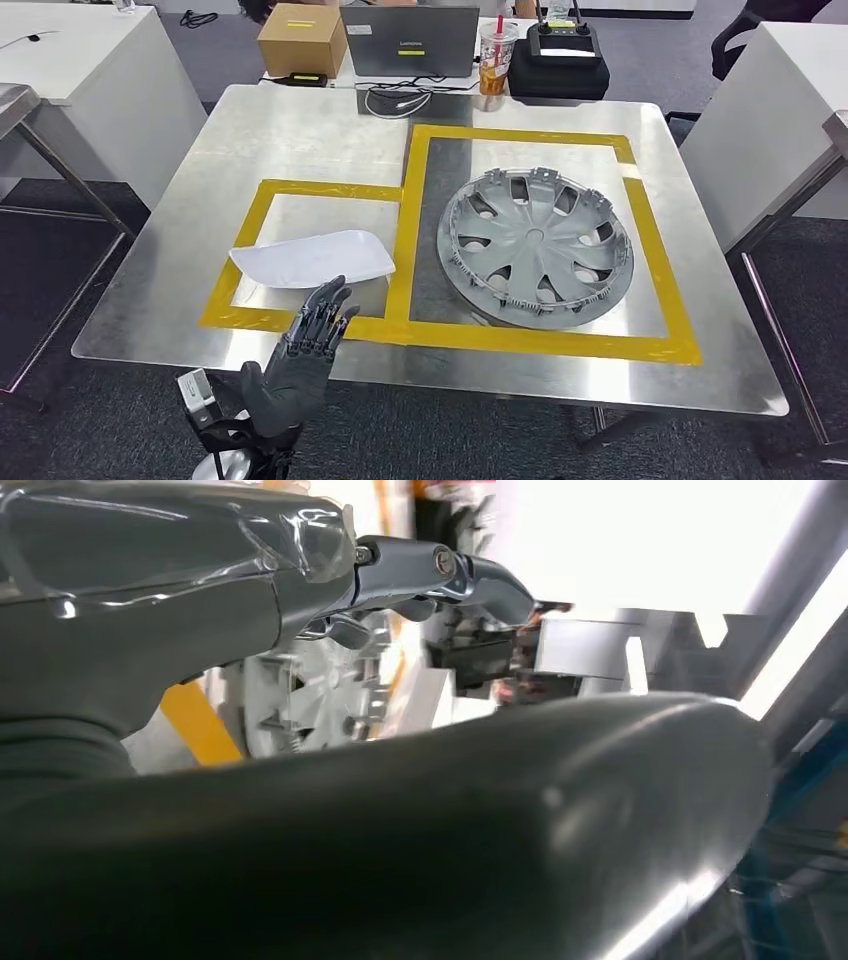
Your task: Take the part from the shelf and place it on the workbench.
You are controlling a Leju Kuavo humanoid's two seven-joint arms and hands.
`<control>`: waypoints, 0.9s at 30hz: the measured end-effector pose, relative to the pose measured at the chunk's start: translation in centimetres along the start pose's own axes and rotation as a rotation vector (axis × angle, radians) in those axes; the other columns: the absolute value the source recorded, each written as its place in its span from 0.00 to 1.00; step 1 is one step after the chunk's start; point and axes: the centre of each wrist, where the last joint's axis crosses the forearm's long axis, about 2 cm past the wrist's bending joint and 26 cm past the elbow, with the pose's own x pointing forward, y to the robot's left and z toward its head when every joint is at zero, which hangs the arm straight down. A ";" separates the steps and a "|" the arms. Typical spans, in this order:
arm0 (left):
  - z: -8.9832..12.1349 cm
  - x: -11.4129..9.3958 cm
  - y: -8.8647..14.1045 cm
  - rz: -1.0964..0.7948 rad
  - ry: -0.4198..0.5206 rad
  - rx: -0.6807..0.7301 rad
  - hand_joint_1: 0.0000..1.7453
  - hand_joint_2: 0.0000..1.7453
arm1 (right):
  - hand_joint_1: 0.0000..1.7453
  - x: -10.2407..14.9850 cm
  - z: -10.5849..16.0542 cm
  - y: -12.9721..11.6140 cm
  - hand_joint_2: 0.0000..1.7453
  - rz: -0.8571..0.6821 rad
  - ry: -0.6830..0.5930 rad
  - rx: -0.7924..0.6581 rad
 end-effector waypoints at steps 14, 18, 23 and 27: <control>-0.6 0.4 0.1 -0.011 -0.025 -0.011 0.00 0.00 | 0.00 0.7 0.0 -0.1 0.00 -0.024 -0.008 -0.004; -0.7 0.4 0.1 -0.013 -0.028 -0.011 0.00 0.00 | 0.00 0.8 0.0 0.0 0.00 -0.031 -0.010 -0.003; -0.7 0.4 0.3 -0.015 -0.029 -0.008 0.00 0.00 | 0.00 0.9 0.0 0.2 0.00 -0.039 -0.010 -0.001; -0.7 0.5 0.3 -0.016 -0.029 -0.008 0.00 0.00 | 0.00 0.8 0.0 0.3 0.00 -0.040 -0.008 0.000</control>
